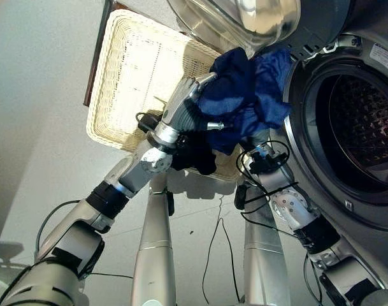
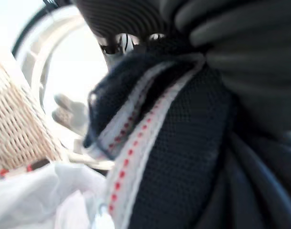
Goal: Put the clothes into the washing machine.
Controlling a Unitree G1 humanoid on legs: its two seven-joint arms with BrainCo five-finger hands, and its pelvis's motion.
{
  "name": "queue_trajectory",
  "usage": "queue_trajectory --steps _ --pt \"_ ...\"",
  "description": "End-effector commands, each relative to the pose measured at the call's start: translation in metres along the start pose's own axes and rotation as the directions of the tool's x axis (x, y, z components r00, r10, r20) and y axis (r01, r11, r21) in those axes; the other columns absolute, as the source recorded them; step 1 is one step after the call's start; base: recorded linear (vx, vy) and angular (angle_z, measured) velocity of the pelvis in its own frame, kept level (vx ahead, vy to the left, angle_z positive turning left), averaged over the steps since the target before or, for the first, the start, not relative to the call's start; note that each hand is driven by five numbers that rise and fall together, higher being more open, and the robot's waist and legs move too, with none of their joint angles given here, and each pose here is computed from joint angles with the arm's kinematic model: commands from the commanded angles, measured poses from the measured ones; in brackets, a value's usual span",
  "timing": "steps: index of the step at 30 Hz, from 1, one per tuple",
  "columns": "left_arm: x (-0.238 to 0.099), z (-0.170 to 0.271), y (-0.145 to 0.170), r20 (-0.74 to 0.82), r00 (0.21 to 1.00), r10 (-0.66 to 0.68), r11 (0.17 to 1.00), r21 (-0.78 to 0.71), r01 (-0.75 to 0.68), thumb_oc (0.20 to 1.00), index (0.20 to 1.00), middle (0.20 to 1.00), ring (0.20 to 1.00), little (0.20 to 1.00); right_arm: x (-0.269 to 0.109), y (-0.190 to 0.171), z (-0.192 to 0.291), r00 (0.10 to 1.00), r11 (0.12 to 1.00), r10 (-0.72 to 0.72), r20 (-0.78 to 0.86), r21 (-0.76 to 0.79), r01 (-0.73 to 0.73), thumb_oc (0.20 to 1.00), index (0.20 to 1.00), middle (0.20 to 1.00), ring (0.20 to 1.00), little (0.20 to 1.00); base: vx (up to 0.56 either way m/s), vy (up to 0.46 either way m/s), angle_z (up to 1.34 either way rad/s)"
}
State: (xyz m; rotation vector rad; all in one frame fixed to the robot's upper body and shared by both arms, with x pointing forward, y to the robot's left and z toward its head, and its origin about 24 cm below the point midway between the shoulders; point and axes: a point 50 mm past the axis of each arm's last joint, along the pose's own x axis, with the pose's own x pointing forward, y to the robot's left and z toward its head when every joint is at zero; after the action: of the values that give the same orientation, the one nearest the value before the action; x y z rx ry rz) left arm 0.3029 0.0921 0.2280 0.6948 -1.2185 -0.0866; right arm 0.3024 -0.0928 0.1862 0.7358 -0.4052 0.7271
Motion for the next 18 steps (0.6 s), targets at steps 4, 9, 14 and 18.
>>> queue_trajectory --steps 4,9,14,18 --pt "0.001 0.015 0.015 0.077 0.949 0.305 0.952 -0.055 -0.302 1.000 1.000 1.000 1.000 1.000 0.012 0.047 0.018 0.960 0.975 0.214 0.180 0.016 -0.221 0.200 0.200 0.200 0.200 0.200 0.00 -0.008 0.00" --pt "-0.001 0.021 0.016 0.071 0.907 0.416 0.907 -0.104 -0.408 1.000 1.000 1.000 1.000 1.000 0.016 0.049 0.021 0.957 0.980 0.186 0.224 0.020 -0.196 0.200 0.200 0.200 0.200 0.200 0.00 -0.007 0.00" --pt "-0.004 0.015 0.020 0.038 0.853 0.521 0.854 -0.033 -0.520 1.000 1.000 1.000 1.000 1.000 0.017 0.045 0.028 0.949 0.984 0.155 0.275 0.039 -0.172 0.200 0.200 0.200 0.200 0.200 0.00 0.000 0.00" --pt "-0.008 0.007 0.026 0.007 0.808 0.590 0.808 0.006 -0.590 1.000 1.000 1.000 1.000 1.000 0.019 0.046 0.030 0.943 0.985 0.153 0.295 0.034 -0.170 0.200 0.200 0.200 0.200 0.200 0.00 0.000 0.00"
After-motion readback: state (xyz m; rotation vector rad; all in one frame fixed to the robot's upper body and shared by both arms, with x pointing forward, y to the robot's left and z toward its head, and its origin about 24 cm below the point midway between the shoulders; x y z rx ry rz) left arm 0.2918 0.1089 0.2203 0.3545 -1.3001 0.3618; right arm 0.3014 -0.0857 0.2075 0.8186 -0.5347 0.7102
